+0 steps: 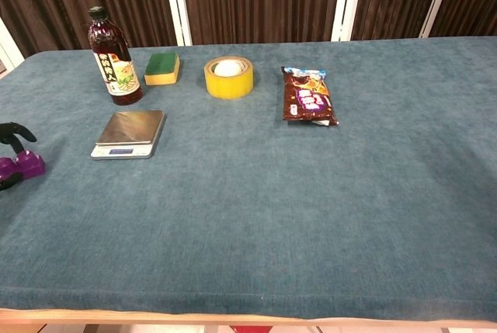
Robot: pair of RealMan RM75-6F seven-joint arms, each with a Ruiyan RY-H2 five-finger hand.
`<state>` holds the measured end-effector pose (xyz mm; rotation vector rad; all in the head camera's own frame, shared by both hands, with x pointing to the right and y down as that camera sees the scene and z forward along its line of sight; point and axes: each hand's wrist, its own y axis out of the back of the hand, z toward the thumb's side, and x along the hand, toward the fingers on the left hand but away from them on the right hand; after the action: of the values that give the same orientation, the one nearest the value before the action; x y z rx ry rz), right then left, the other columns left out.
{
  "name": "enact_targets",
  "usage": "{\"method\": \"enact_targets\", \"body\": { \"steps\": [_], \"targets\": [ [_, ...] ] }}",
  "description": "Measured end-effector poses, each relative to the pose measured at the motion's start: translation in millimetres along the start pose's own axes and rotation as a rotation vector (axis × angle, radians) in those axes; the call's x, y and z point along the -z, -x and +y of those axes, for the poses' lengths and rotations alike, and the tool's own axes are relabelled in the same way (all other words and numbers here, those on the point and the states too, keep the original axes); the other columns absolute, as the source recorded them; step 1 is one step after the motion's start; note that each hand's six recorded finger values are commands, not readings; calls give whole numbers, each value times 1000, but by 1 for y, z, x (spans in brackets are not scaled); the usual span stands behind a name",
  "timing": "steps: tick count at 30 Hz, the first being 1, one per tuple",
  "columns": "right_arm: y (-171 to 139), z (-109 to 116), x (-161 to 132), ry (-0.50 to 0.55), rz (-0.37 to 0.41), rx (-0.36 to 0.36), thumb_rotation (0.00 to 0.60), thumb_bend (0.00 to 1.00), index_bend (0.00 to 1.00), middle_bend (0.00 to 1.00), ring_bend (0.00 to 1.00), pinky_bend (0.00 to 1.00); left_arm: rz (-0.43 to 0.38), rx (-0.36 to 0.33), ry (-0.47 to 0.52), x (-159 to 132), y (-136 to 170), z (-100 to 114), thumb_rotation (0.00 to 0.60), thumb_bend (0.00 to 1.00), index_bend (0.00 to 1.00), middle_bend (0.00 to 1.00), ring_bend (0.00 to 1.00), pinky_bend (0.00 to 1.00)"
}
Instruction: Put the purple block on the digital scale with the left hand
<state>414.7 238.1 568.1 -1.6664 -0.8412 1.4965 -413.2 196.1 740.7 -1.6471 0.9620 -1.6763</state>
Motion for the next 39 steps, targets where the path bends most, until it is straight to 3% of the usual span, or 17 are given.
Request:
{"method": "enact_targets", "body": {
  "steps": [7,14,18,24,31,35,39],
  "targets": [
    [-1,-1,-2,-3,8,-4,600,154,0,0,0,0,31,45,-3,7,-2,-7,600,356,299,368,233,173],
    [-1,-1,-3,-4,10,-6,600,154,0,0,0,0,45,28,-7,6,-3,-4,600,402,649,743,467,259],
    [-1,-2,-3,-5,12,-9,600,154,0,0,0,0,50,-19,0,3,-5,3,600,452,743,844,520,270],
    [-1,-3,-4,-8,15,-11,600,154,0,0,0,0,17,-72,65,-15,-10,16,600,463,754,856,523,268],
    [-2,-3,-6,-14,22,-15,600,154,0,0,0,0,-97,-128,196,-82,-35,44,600,480,754,855,523,239],
    [-3,-2,-4,-6,24,-15,600,154,0,0,0,0,-152,-113,236,-126,-51,46,600,477,753,853,523,216],
    [-3,0,-1,5,20,-16,600,154,0,0,0,0,-164,-91,231,-147,-64,40,600,473,748,848,521,198]
  ]
}}
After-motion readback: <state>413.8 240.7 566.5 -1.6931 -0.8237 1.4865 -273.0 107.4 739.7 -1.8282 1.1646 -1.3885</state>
